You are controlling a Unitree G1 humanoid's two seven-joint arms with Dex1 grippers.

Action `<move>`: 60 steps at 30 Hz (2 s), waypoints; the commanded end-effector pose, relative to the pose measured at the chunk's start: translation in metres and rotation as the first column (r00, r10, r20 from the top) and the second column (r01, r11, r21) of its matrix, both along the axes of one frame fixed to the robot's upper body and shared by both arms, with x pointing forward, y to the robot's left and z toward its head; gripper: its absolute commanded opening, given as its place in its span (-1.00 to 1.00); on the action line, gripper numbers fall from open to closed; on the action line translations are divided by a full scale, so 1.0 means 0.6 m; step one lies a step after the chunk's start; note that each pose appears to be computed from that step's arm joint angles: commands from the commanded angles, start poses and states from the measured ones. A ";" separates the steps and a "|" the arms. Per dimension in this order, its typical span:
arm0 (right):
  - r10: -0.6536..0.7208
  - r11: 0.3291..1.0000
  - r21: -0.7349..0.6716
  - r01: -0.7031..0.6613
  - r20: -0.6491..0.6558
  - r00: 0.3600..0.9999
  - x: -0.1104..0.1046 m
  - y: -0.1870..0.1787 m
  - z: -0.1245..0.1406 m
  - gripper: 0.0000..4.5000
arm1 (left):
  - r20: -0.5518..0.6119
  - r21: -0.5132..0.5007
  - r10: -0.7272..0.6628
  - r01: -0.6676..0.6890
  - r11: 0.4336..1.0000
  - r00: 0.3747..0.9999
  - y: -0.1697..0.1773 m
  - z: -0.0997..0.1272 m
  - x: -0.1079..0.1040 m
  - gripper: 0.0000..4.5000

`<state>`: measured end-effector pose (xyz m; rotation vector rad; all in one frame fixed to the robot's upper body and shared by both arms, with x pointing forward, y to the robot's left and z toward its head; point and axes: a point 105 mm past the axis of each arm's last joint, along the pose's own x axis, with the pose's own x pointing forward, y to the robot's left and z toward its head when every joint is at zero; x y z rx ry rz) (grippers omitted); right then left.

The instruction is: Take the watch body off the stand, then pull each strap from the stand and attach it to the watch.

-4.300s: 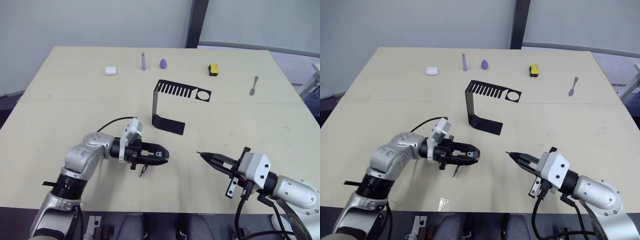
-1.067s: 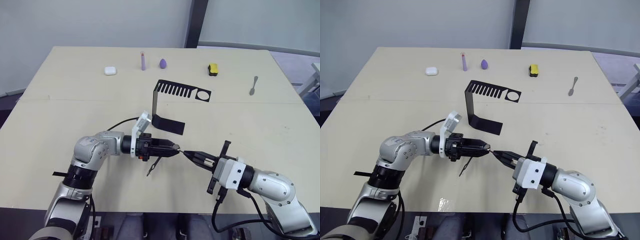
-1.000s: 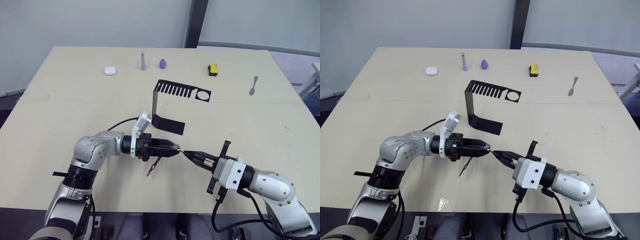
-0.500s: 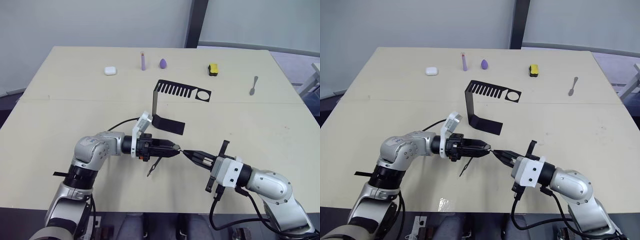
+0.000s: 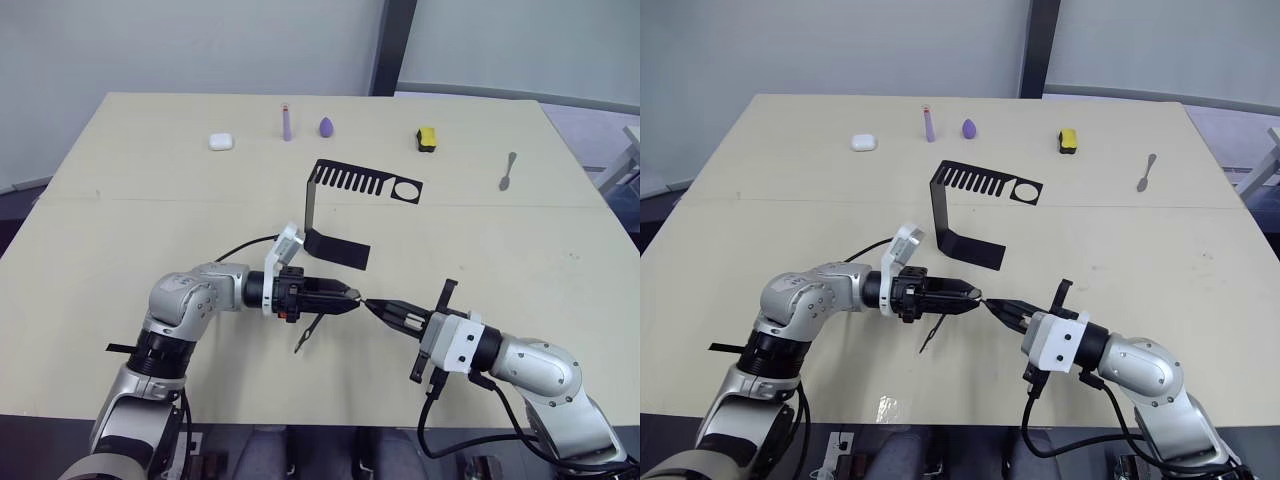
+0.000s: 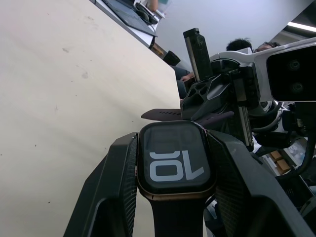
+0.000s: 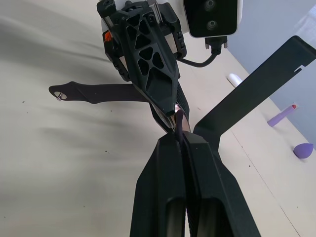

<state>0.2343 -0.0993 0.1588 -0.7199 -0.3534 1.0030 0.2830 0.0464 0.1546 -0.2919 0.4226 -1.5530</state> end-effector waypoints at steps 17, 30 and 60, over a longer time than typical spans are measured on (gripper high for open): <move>0.026 0.999 0.033 -0.027 0.047 0.999 -0.001 0.015 0.015 -1.00 | 0.045 -0.023 -0.038 0.039 0.999 0.998 -0.020 0.016 -0.012 -0.29; 0.018 0.999 0.039 -0.020 0.047 0.999 0.004 0.021 0.015 -1.00 | 0.047 -0.020 -0.041 0.042 0.999 0.998 -0.022 0.017 -0.013 -0.29; -0.017 0.999 0.038 0.015 0.037 0.999 0.016 0.015 0.019 -1.00 | 0.044 0.012 -0.034 0.034 0.999 0.998 -0.027 0.015 -0.006 -0.29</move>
